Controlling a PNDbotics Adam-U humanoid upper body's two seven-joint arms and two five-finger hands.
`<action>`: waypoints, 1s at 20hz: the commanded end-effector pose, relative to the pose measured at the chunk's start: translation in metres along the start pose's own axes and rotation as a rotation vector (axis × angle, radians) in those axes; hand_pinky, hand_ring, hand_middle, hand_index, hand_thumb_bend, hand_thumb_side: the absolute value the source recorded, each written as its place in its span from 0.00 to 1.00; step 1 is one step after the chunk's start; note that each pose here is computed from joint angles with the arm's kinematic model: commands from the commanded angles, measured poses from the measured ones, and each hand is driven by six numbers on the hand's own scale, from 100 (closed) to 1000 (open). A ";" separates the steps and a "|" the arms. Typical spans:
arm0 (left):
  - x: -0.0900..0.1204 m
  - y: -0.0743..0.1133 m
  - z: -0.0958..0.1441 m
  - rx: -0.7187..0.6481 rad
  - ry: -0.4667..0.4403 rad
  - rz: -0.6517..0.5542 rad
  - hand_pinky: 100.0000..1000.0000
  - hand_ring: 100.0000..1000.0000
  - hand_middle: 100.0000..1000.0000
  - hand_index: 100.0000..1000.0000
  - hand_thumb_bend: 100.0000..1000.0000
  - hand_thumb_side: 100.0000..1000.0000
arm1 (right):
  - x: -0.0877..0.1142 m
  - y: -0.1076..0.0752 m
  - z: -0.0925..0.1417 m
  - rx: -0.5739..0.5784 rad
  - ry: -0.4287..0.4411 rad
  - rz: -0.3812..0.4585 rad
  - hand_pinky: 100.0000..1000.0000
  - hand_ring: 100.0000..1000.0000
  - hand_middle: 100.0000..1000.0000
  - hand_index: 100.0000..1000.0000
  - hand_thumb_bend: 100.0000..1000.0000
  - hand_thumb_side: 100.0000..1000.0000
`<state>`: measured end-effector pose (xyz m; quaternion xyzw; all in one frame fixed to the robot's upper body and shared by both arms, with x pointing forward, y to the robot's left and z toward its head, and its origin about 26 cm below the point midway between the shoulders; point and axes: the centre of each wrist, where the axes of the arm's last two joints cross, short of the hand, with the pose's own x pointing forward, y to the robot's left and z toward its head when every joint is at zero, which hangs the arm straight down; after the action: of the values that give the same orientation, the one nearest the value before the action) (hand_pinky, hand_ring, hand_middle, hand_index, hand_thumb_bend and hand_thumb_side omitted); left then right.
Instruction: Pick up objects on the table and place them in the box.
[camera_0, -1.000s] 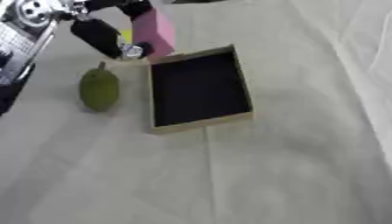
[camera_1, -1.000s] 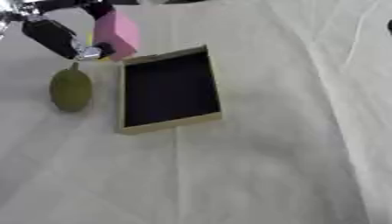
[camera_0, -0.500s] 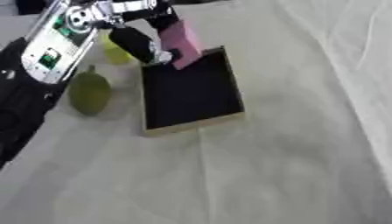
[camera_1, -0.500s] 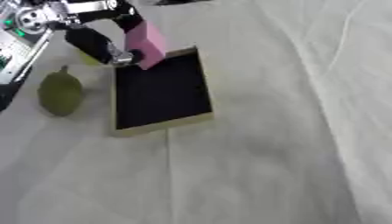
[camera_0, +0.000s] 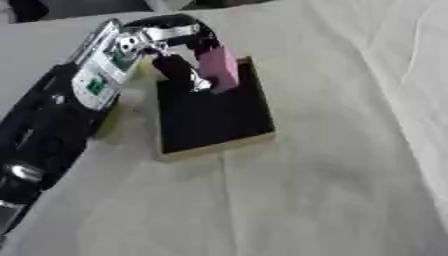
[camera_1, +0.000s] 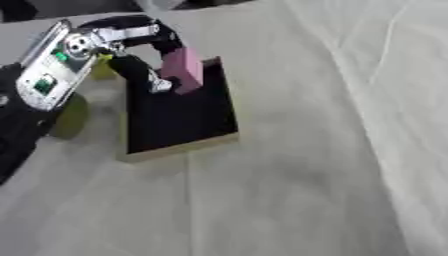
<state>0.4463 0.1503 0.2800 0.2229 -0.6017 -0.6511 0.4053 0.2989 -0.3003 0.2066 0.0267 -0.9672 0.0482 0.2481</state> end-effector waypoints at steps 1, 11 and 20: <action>0.001 0.005 0.000 -0.005 0.003 -0.044 0.86 0.67 0.54 0.71 0.00 0.19 | 0.006 0.001 -0.007 0.011 -0.027 -0.005 0.90 0.98 0.52 0.81 0.00 0.61; 0.001 -0.002 -0.001 0.041 -0.015 -0.049 0.90 0.78 0.73 0.90 0.14 0.46 | 0.006 0.003 -0.007 0.014 -0.022 -0.017 0.90 0.98 0.52 0.81 0.00 0.61; 0.006 0.001 0.004 0.074 -0.057 -0.043 0.90 0.78 0.73 0.91 0.23 0.46 | 0.005 0.004 -0.006 0.018 -0.012 -0.022 0.90 0.98 0.52 0.82 0.00 0.61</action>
<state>0.4434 0.1467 0.2711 0.2246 -0.6222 -0.6475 0.3783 0.3001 -0.2965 0.2075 0.0365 -0.9654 0.0473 0.2539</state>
